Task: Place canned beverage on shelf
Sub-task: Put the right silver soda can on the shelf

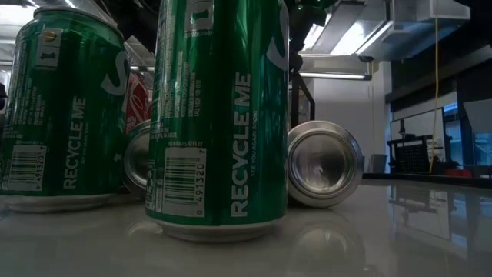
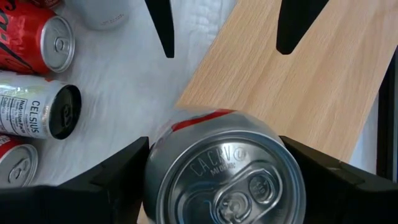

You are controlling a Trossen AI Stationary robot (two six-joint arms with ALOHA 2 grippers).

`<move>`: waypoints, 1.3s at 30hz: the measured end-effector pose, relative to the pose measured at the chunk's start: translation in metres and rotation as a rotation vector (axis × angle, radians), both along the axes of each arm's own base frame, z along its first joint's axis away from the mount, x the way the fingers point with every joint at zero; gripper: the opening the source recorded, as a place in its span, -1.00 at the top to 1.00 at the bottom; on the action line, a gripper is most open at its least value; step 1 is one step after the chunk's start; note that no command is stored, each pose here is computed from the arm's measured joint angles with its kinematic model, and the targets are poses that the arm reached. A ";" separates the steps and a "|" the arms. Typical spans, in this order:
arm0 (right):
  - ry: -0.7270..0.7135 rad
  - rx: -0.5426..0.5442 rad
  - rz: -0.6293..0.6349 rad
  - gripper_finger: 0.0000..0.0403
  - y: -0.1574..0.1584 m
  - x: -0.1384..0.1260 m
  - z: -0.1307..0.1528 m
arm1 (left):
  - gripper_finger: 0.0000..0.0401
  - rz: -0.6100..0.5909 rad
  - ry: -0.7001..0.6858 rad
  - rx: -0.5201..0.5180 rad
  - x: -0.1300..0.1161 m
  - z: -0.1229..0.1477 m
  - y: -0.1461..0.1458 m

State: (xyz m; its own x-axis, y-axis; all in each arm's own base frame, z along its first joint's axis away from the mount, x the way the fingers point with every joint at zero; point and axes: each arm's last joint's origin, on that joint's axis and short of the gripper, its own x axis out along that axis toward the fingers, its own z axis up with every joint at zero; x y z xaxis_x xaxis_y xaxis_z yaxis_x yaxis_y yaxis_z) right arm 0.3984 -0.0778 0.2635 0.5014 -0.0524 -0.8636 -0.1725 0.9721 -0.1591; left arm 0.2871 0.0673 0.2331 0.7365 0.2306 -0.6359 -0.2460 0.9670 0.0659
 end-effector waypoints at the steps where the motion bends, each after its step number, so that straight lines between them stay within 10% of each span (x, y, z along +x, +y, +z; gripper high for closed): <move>1: 0.000 0.000 0.000 -0.54 0.000 0.000 0.000 | -0.44 0.000 0.000 0.000 0.000 0.000 0.000; 39: -0.019 -0.011 -0.005 -0.57 -0.001 0.002 -0.001 | -0.44 0.004 -0.001 -0.003 0.000 0.000 0.000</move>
